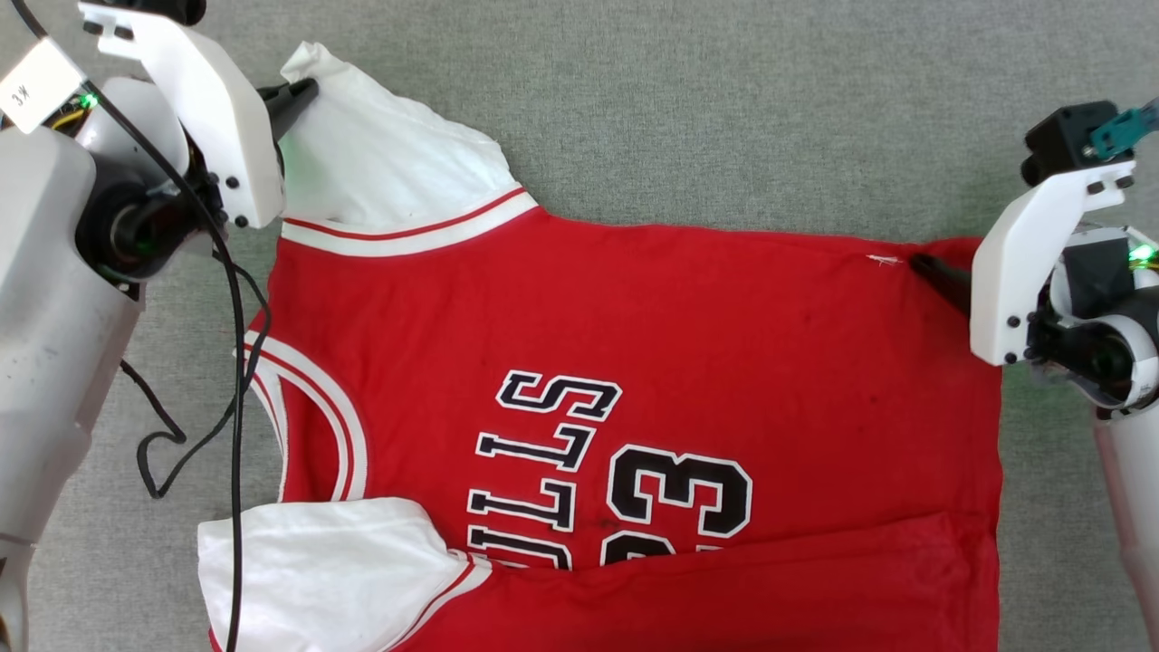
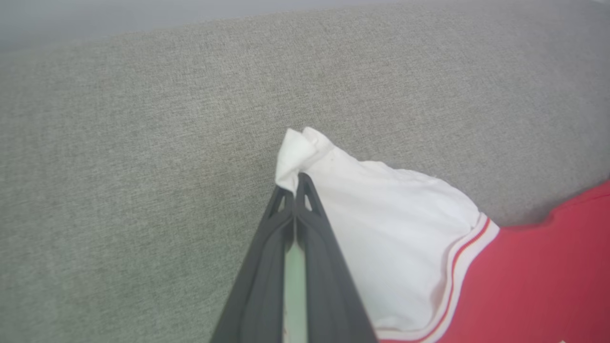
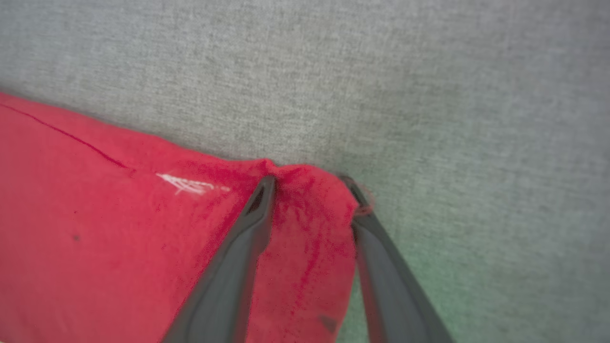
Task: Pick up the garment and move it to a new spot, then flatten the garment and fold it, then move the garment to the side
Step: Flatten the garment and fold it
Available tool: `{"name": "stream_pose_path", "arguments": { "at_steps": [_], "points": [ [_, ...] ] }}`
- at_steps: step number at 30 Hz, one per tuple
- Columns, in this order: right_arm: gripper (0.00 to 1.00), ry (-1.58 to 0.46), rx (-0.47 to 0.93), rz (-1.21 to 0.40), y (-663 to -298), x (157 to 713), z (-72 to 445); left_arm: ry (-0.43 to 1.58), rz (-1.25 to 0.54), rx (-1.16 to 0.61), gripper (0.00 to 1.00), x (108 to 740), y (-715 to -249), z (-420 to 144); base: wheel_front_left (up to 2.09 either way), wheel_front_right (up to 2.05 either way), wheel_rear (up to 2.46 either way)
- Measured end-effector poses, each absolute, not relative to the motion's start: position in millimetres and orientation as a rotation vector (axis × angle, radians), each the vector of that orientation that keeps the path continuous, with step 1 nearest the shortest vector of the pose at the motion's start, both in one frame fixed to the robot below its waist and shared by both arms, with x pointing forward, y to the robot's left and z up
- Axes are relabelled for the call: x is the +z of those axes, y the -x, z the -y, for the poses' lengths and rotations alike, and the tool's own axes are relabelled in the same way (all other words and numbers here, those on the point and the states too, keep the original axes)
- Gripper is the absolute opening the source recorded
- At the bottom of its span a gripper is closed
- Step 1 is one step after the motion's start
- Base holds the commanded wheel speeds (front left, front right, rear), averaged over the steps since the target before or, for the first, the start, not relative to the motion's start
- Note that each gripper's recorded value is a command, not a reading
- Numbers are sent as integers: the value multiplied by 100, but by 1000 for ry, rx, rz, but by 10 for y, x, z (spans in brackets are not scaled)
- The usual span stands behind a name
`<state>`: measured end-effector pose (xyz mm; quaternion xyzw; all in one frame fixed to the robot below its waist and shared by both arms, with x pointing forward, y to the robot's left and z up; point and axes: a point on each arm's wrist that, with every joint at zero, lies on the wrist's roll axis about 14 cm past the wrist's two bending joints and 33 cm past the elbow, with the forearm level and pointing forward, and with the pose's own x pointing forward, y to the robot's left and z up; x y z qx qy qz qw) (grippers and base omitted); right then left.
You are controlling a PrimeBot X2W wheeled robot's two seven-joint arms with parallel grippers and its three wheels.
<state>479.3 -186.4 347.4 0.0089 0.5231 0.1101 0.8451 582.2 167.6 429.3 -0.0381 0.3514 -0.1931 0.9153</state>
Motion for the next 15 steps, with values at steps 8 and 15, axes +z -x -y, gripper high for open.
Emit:
{"name": "stream_pose_path", "arguments": {
  "at_steps": [8,15],
  "points": [
    [0,-62,228,-968,-4880,3811,1855,76,-621,-386,0,4537,-5767,-1721,0,0,0],
    [0,-89,184,-809,-4748,4252,1988,86,-545,-364,0,4776,-5465,-1865,0,0,0]
  ]
}}
